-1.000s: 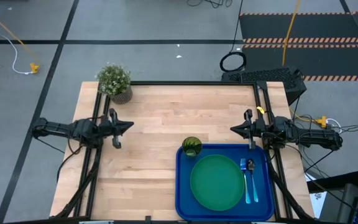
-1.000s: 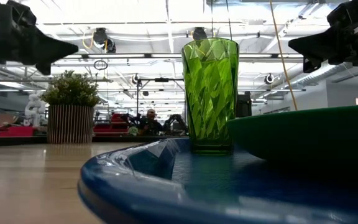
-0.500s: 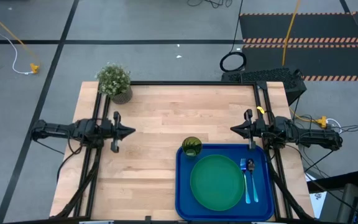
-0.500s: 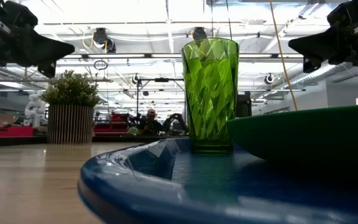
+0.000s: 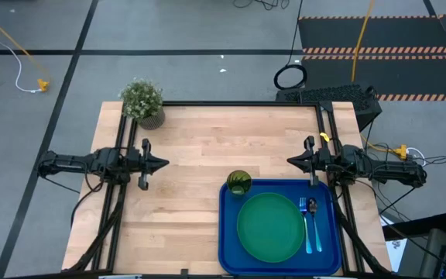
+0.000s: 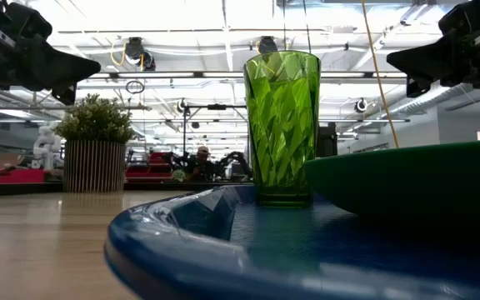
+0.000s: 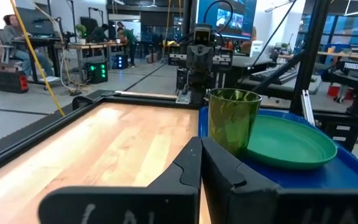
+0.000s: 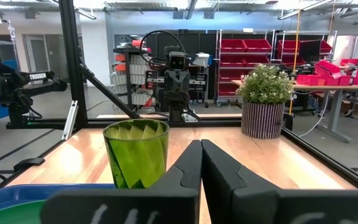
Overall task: Pick and place plate/cup/fork/spoon on tray
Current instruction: Return to Home Position
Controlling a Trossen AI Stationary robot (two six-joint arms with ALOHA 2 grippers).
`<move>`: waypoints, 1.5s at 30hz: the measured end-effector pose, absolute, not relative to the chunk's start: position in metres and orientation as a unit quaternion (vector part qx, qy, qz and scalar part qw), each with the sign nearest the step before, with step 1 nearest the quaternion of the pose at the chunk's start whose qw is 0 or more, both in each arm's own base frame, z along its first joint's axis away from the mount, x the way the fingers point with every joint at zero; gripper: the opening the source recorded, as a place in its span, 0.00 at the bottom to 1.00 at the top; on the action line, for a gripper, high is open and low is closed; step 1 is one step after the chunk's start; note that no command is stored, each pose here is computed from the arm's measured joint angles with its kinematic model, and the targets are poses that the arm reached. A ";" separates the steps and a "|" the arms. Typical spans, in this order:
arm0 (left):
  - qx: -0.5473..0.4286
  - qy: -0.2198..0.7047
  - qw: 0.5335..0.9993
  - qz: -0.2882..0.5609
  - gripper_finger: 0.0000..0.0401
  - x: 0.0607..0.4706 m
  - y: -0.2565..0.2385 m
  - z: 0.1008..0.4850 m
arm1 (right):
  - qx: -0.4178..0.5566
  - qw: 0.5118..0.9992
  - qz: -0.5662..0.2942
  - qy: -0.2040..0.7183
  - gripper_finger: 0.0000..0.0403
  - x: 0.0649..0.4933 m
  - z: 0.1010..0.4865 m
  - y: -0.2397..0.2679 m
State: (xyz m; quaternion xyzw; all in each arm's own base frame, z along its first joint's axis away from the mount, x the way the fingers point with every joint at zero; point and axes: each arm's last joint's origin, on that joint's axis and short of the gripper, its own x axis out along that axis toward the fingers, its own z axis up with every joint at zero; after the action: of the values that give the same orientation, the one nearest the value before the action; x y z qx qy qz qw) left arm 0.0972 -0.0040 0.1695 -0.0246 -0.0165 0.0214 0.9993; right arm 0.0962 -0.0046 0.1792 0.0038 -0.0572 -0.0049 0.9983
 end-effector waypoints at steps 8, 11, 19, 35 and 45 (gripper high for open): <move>-0.029 -0.019 0.999 0.021 0.08 0.097 -0.004 0.170 | 0.004 0.998 -0.005 -0.057 0.00 0.096 0.179 -0.005; -0.030 -0.025 0.999 0.022 0.08 0.097 -0.004 0.171 | 0.004 0.998 -0.005 -0.057 0.00 0.096 0.179 -0.005; -0.032 -0.030 0.999 0.022 0.08 0.097 -0.004 0.172 | 0.004 0.998 -0.005 -0.057 0.00 0.096 0.179 -0.005; -0.032 -0.032 0.999 0.022 0.08 0.097 -0.004 0.172 | 0.004 0.998 -0.005 -0.057 0.00 0.096 0.179 -0.005; -0.031 -0.032 0.999 0.022 0.08 0.097 -0.004 0.172 | 0.004 0.998 -0.005 -0.057 0.00 0.096 0.179 -0.005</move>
State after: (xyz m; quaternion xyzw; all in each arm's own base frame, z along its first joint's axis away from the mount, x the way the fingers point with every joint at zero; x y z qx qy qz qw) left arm 0.0972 -0.0039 0.1721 -0.0315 -0.0324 0.0218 0.9987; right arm 0.0962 -0.0046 0.1792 0.0039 -0.0572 -0.0048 0.9983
